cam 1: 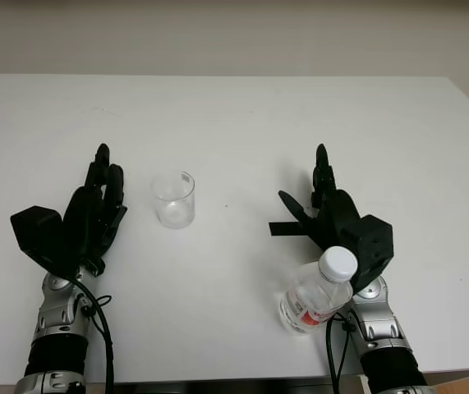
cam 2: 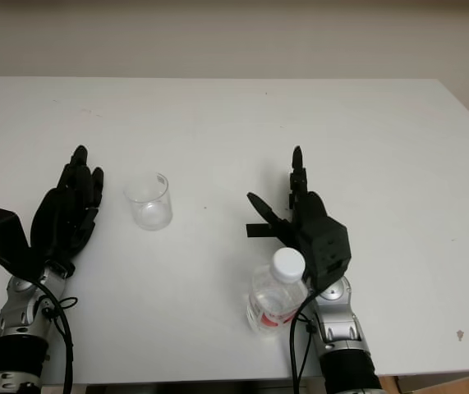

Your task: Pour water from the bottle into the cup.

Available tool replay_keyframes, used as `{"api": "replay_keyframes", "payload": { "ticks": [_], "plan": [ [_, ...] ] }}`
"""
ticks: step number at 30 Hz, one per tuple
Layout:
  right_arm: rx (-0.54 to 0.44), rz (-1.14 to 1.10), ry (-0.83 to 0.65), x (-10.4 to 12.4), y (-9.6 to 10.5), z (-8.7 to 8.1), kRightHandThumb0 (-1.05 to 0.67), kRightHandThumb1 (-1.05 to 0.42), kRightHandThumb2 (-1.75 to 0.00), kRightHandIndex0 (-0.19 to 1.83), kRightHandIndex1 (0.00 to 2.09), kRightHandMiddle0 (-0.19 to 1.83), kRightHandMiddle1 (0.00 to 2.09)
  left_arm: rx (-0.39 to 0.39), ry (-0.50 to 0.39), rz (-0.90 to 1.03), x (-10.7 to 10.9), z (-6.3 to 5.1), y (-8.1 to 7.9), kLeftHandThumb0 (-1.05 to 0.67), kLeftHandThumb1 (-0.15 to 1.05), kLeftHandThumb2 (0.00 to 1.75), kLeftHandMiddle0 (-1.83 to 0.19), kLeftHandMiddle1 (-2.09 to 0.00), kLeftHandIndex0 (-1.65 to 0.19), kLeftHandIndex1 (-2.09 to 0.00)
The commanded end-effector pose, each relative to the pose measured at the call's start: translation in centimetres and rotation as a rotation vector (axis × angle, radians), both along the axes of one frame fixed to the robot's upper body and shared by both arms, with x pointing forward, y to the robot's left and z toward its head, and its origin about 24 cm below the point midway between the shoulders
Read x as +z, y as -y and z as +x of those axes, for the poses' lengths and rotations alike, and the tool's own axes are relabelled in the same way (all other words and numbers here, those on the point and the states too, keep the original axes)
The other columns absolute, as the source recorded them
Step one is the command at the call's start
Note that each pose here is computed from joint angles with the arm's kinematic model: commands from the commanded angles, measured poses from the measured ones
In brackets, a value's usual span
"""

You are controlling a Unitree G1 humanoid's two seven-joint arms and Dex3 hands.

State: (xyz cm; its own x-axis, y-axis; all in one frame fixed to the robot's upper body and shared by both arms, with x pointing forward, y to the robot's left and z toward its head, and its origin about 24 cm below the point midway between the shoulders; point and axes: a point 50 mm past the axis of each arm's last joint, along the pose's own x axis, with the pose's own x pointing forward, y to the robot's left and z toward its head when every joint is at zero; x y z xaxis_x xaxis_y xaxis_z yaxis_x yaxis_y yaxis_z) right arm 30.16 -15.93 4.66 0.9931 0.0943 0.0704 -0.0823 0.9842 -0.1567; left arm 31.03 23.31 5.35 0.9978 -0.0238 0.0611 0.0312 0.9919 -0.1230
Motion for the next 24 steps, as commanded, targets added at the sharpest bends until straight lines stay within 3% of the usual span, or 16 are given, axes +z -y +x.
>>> {"api": "replay_keyframes", "payload": {
  "ticks": [1,13,18,24],
  "plan": [
    [-0.005,0.001,0.010,0.2,0.3,-0.2,-0.96,-1.05,-0.11,-0.19,0.00,-0.19,0.00,-0.003,0.000,-0.012,-0.2,-0.3,0.2,-0.70,1.05,0.59,0.14,-0.05,0.16,-0.05],
    [-0.016,-0.001,-0.014,-0.1,0.8,-0.5,-0.97,-1.05,-0.12,-0.19,0.00,-0.19,0.00,0.004,-0.015,-0.029,-0.4,-0.4,0.3,-0.69,1.05,0.58,0.13,-0.06,0.15,-0.05],
    [-0.042,-0.001,0.029,1.0,2.5,-0.9,-0.98,-1.05,-0.15,-0.19,0.00,-0.19,0.00,0.004,-0.010,-0.043,-0.7,-0.6,0.1,-0.68,1.05,0.59,0.14,-0.05,0.16,-0.05],
    [0.071,0.046,0.123,2.6,5.1,-2.2,-0.99,-1.05,-0.16,-0.19,0.00,-0.19,0.00,-0.003,-0.012,-0.032,-0.8,-0.6,0.3,-0.70,1.05,0.60,0.14,-0.05,0.16,-0.05]
  ]
}}
